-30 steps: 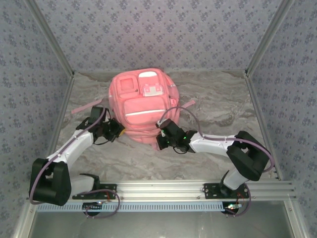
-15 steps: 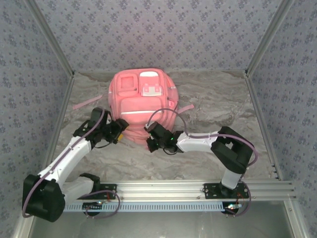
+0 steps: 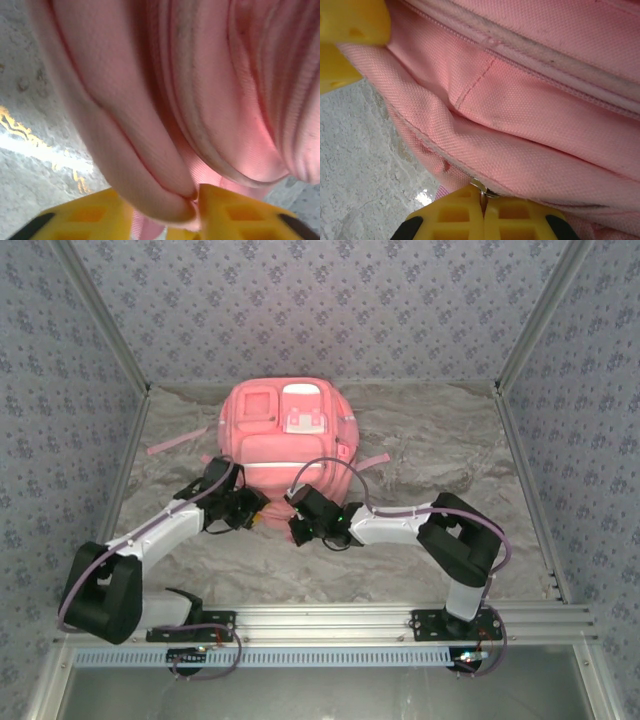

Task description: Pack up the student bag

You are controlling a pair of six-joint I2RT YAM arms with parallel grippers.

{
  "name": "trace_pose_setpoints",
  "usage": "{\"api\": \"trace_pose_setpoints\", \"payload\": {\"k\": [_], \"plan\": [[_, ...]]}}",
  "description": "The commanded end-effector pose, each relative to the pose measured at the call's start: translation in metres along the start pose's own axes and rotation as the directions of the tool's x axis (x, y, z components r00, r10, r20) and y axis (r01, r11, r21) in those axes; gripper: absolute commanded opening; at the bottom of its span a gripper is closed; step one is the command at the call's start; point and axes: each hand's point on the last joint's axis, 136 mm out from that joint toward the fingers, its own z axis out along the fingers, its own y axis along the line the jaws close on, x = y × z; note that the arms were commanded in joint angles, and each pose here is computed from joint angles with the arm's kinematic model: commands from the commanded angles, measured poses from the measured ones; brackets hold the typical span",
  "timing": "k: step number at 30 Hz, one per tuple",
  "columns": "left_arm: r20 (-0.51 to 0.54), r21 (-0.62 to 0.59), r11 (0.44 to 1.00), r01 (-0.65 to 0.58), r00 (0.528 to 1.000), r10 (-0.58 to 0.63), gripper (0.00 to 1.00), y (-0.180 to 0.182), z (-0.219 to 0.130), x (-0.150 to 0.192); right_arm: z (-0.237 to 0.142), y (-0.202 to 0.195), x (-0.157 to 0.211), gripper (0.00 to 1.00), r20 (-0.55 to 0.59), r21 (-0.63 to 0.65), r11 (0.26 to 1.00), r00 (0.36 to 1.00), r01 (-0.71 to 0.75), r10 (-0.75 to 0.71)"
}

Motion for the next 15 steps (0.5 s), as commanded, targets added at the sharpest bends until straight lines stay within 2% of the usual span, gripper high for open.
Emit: {"api": "trace_pose_setpoints", "payload": {"k": [1, 3, 6, 9, 15], "plan": [[0.041, -0.012, 1.000, 0.014, 0.999, -0.014, 0.21, 0.006, 0.004, -0.010, 0.003, -0.008, 0.013, 0.00, -0.036, 0.033, 0.999, 0.999, -0.008, 0.009], [0.065, -0.018, 1.000, 0.009, 0.998, -0.008, 0.11, 0.007, 0.000, -0.015, -0.001, -0.013, 0.015, 0.00, -0.037, 0.054, 0.999, 0.999, -0.005, 0.007], [0.096, -0.013, 1.000, -0.001, 0.995, 0.002, 0.05, 0.007, -0.008, -0.023, -0.009, -0.025, 0.019, 0.00, -0.044, 0.087, 0.996, 0.999, -0.011, 0.015], [0.119, -0.002, 1.000, 0.007, 0.993, -0.006, 0.00, 0.008, -0.015, -0.031, -0.015, -0.038, 0.024, 0.00, -0.047, 0.111, 0.993, 0.998, -0.026, 0.031], [0.132, 0.011, 1.000, 0.008, 0.991, -0.010, 0.00, 0.009, -0.024, -0.037, -0.024, -0.058, 0.031, 0.00, -0.064, 0.151, 0.988, 0.997, -0.040, 0.051]]}}
